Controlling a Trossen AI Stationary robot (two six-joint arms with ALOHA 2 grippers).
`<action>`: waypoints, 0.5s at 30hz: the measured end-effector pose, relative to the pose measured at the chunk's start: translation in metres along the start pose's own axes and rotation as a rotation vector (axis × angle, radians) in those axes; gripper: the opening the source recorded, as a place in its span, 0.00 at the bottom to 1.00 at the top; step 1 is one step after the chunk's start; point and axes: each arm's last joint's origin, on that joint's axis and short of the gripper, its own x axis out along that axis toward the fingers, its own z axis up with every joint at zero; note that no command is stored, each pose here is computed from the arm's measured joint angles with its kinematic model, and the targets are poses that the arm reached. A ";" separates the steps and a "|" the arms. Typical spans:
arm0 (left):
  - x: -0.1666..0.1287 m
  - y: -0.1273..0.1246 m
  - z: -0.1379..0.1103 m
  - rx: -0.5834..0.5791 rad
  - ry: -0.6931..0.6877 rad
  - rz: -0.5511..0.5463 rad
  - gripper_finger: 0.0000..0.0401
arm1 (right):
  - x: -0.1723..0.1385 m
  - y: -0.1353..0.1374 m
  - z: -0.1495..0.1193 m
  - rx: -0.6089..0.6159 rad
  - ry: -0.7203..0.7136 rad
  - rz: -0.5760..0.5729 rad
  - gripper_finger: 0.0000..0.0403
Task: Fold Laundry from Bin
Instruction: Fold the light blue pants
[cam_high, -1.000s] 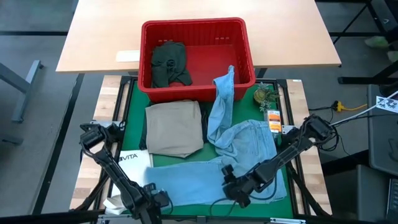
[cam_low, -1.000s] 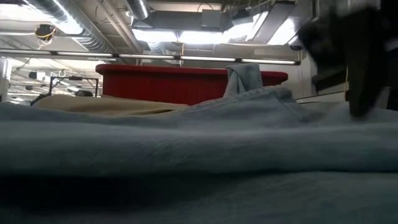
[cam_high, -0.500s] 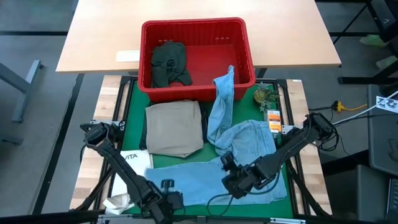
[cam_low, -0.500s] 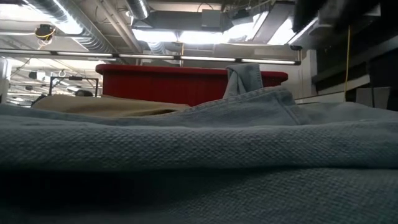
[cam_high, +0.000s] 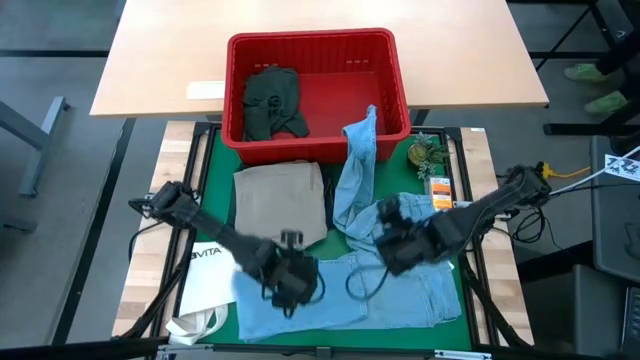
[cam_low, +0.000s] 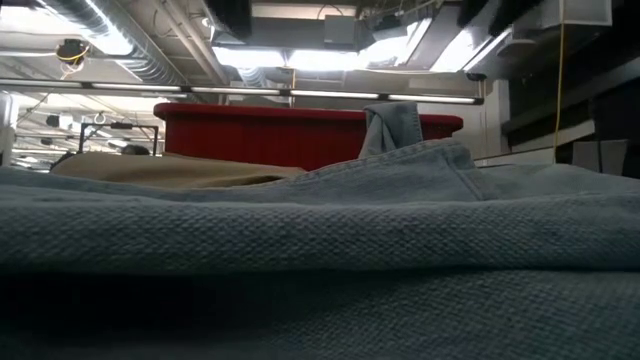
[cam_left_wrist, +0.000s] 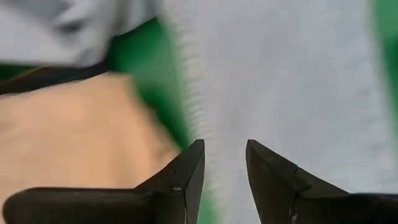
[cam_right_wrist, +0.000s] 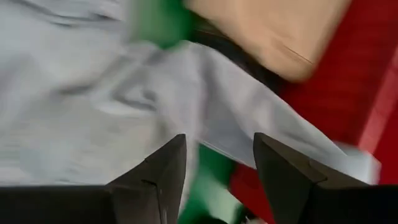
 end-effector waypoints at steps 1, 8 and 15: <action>-0.005 0.011 -0.001 -0.001 0.012 0.027 0.28 | -0.003 -0.009 -0.007 0.033 0.001 -0.029 0.47; -0.052 0.077 -0.007 -0.065 -0.069 0.084 0.28 | -0.009 -0.076 -0.062 0.320 0.052 -0.183 0.47; -0.070 0.115 -0.009 -0.062 -0.126 0.105 0.28 | 0.015 -0.146 -0.127 0.717 0.174 -0.281 0.47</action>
